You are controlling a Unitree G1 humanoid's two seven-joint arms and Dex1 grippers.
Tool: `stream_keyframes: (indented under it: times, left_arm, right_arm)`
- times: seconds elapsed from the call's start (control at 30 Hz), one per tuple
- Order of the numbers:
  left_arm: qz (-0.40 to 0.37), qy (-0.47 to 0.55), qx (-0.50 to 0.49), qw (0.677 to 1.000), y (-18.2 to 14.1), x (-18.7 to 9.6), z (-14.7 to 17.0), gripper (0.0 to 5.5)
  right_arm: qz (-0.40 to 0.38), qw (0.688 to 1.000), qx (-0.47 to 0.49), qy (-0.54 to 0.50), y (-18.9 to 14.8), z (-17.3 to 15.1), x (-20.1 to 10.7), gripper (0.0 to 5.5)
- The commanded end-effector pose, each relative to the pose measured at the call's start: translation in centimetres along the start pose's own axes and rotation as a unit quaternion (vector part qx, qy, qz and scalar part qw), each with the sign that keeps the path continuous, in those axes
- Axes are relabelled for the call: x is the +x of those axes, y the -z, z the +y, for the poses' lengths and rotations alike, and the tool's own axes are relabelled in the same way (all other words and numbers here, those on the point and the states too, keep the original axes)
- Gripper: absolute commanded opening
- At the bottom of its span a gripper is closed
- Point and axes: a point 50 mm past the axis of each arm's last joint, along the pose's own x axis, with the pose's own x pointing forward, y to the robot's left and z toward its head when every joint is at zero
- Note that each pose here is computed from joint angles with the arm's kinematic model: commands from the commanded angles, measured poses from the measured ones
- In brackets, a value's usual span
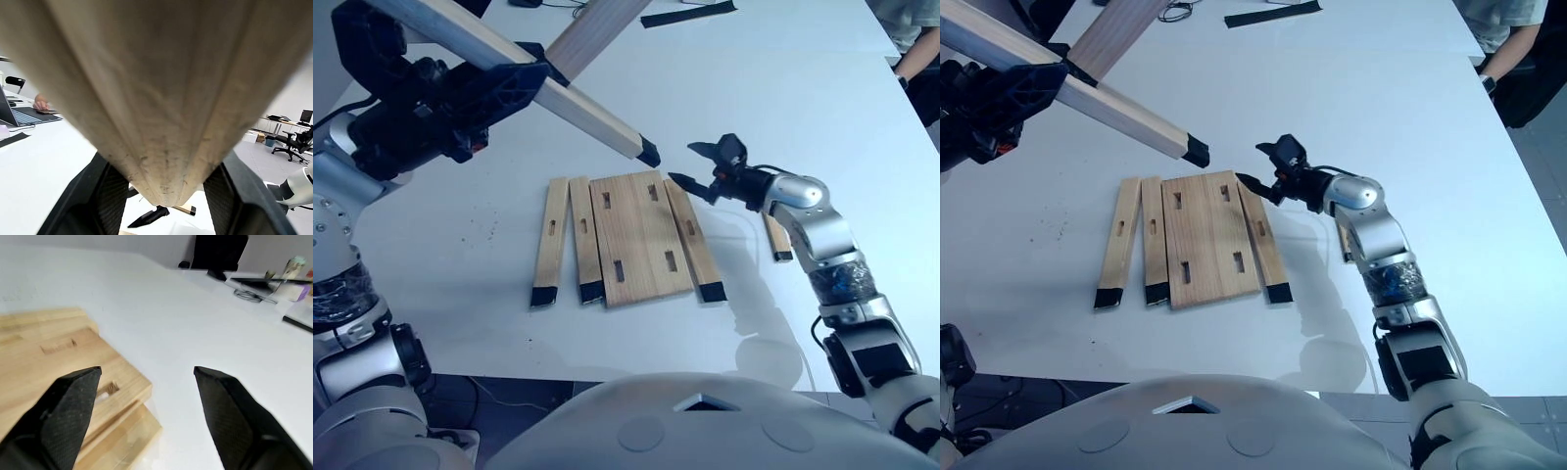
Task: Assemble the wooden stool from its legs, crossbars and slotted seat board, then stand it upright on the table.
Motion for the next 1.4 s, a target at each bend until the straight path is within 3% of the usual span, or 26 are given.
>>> stream_keyframes:
  times: [0.03, 0.4, 0.77, 1.0, 1.13, 1.4]
  left_arm:
    - [0.003, -0.021, 0.021, 1.0, -0.5, -0.6, 0.5, 2.04]
    - [0.035, -0.013, 0.024, 0.999, 0.9, -0.7, 0.3, 2.04]
    - [0.081, 0.004, 0.05, 0.995, 1.8, -0.9, -0.2, 2.04]
    - [0.108, 0.012, 0.061, 0.992, 2.6, -1.0, -0.4, 2.04]
    - [0.133, 0.034, 0.06, 0.989, 2.5, -1.0, -0.4, 2.04]
    - [0.187, 0.101, 0.061, 0.975, 1.6, -0.7, -1.9, 2.04]
  right_arm:
    - [0.032, 0.999, -0.035, -0.007, 0.2, -0.2, 2.0, 3.5]
    - [0.098, 0.988, -0.111, -0.035, 1.9, 0.6, 5.0, 3.5]
    - [0.187, 0.958, -0.214, -0.034, 3.4, -1.5, 3.1, 3.5]
    - [0.133, 0.971, -0.193, -0.043, 1.7, -0.8, 2.2, 3.5]
    - [0.07, 0.986, -0.151, -0.004, -0.7, -1.4, 0.0, 3.5]
    - [0.031, 0.991, -0.082, 0.105, -3.8, -3.2, -9.1, 3.5]
